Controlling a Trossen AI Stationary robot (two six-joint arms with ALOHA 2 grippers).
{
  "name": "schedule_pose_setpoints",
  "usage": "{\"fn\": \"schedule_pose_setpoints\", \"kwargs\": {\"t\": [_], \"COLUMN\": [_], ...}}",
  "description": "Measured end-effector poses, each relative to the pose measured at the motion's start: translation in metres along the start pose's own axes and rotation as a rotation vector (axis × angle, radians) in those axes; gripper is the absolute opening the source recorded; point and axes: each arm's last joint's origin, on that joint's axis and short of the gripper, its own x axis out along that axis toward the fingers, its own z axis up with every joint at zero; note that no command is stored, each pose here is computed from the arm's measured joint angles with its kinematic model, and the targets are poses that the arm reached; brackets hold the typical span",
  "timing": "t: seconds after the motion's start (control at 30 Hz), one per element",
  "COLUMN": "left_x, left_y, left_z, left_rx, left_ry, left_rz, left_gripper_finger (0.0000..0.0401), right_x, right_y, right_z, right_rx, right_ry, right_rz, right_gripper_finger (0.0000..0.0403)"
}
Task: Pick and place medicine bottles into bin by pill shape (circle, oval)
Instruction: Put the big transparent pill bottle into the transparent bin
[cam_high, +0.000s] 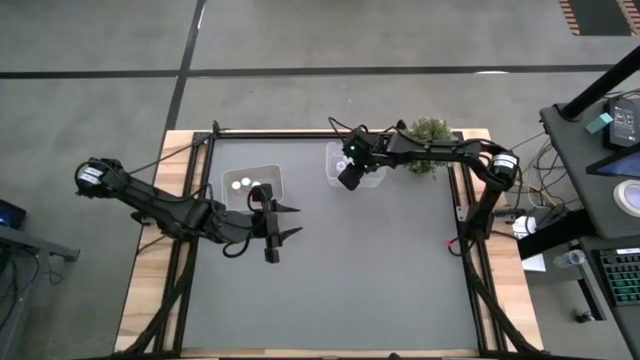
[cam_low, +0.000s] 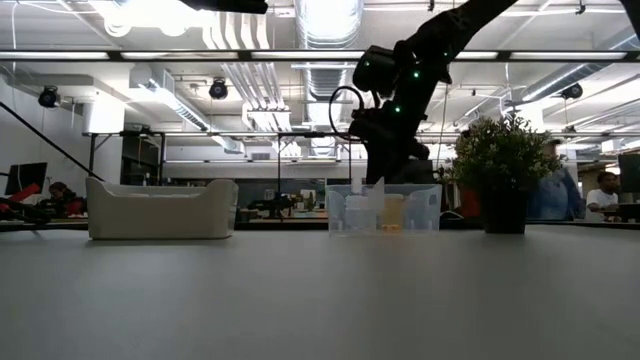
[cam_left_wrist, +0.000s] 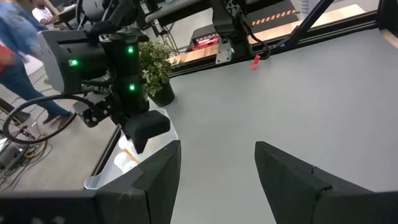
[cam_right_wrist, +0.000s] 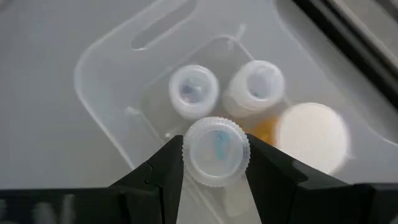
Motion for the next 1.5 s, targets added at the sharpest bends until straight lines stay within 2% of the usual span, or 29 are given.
{"fn": "schedule_pose_setpoints", "kwargs": {"t": [0.07,0.9,1.5], "left_x": [0.000,0.000,0.000], "left_y": [0.000,0.000,0.000], "left_z": [0.000,0.000,0.000], "left_rx": [0.000,-0.001,0.000], "left_ry": [0.000,-0.001,-0.001], "left_rz": [0.000,0.000,0.000], "left_gripper_finger": [0.0191,0.0191,0.0191], "right_x": [0.003,0.017,0.018], "right_y": [-0.001,-0.019,-0.020], "right_z": [-0.001,-0.016,-0.019], "right_rx": [0.007,0.060,0.063], "right_ry": [-0.009,0.031,0.037], "right_rz": [0.026,-0.012,-0.015], "right_gripper_finger": [0.0145,0.0146,0.0153]}}
